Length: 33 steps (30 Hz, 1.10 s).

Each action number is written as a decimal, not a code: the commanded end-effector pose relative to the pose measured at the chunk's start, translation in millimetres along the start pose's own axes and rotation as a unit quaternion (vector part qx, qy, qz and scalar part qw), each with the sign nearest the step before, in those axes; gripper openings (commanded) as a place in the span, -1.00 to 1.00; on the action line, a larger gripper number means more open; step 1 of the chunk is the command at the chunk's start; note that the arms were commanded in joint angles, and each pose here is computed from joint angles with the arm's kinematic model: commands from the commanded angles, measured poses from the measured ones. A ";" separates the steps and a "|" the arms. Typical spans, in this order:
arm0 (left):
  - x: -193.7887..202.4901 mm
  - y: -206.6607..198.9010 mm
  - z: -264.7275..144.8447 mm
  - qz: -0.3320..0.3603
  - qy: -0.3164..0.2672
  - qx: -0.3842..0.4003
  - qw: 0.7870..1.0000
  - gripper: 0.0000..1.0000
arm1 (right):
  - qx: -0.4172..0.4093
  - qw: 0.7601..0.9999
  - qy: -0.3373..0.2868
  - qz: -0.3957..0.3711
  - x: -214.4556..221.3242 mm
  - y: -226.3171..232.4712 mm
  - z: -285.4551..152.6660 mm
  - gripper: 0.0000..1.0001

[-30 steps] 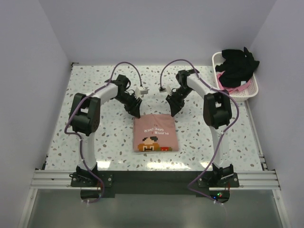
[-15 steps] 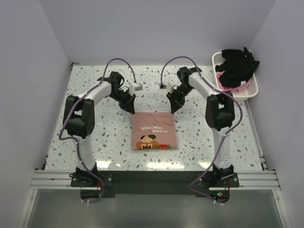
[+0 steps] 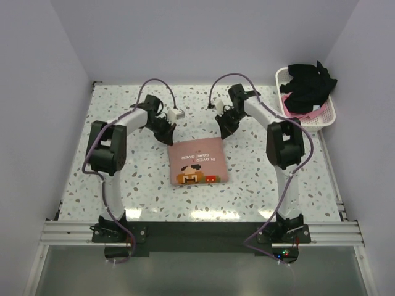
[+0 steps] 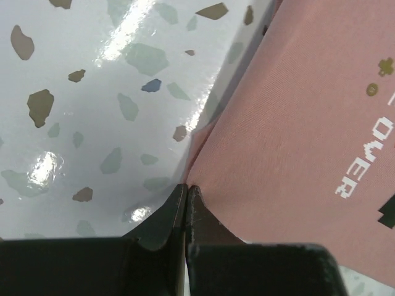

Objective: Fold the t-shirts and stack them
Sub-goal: Fold the tshirt

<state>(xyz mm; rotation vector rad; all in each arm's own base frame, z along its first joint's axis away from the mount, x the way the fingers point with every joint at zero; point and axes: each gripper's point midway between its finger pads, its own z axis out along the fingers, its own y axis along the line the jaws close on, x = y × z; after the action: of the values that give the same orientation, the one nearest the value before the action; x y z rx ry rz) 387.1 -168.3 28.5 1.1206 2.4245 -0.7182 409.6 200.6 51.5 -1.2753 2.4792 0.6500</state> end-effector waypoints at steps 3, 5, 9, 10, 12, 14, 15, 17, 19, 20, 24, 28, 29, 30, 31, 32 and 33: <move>-3.8 44.3 10.1 -0.005 0.000 -0.075 0.997 -1.00 | 0.098 0.994 -0.029 0.039 -15.3 -47.6 8.0 -1.00; -10.1 51.3 8.5 -0.008 -0.008 -0.085 0.996 -0.89 | 0.102 0.992 -0.046 0.053 -24.1 -49.1 4.9 -1.00; -40.8 44.1 -18.3 -0.014 -0.058 -0.074 0.995 -0.17 | 0.089 0.990 -0.084 0.068 -53.8 -34.0 -27.3 -0.30; -57.2 40.5 -42.9 -0.006 -0.086 -0.081 0.993 0.02 | 0.084 0.989 -0.096 0.080 -62.2 -26.7 -41.0 -0.08; -72.6 17.3 -67.6 0.000 -0.114 -0.050 0.992 0.56 | 0.070 0.984 -0.142 0.084 -82.3 -5.6 -79.0 0.51; -86.2 -20.6 -97.7 0.011 -0.142 -0.008 0.990 0.84 | 0.041 0.980 -0.173 0.094 -90.1 27.6 -111.7 0.97; -88.4 -37.3 -104.7 -0.002 -0.153 0.016 0.988 0.99 | 0.000 0.977 -0.190 0.094 -94.4 49.4 -119.9 0.97; -86.1 -84.5 -117.4 -0.017 -0.183 0.094 0.979 1.00 | -0.064 0.972 -0.179 0.140 -80.8 82.2 -117.1 0.97; -67.2 -129.0 -112.7 -0.077 -0.178 0.167 0.967 1.00 | -0.150 0.958 -0.167 0.178 -66.8 124.9 -117.4 0.97; -72.4 -149.5 -114.5 -0.103 -0.193 0.214 0.952 1.00 | -0.179 0.954 -0.157 0.183 -62.3 142.4 -114.5 0.97; -54.3 -215.3 -90.7 -0.141 -0.170 0.300 0.928 1.00 | -0.268 0.935 -0.085 0.216 -31.7 196.3 -86.3 0.97; -22.0 -240.9 -55.7 -0.195 -0.115 0.345 0.911 1.00 | -0.336 0.911 0.001 0.240 -2.6 229.7 -58.1 0.97; -16.4 -239.8 -47.1 -0.206 -0.102 0.342 0.911 1.00 | -0.343 0.906 0.011 0.247 1.9 230.3 -51.8 0.97; -13.2 -236.9 -40.0 -0.217 -0.093 0.339 0.911 1.00 | -0.344 0.905 0.016 0.251 5.5 228.0 -44.4 0.97; -3.9 -230.3 -26.1 -0.240 -0.075 0.335 0.908 1.00 | -0.346 0.899 0.033 0.266 15.3 223.8 -30.3 0.97; 1.6 -223.5 -17.3 -0.245 -0.070 0.323 0.911 1.00 | -0.344 0.898 0.042 0.270 20.5 220.5 -22.8 0.97; 6.2 -216.0 -11.2 -0.254 -0.066 0.316 0.912 1.00 | -0.346 0.897 0.046 0.270 25.2 217.2 -15.9 0.97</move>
<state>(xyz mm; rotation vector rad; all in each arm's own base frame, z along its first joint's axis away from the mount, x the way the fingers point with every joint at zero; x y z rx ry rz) 197.9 -276.1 101.6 0.6198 2.4606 -1.7663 219.9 291.1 110.8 -0.7964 2.8073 1.6676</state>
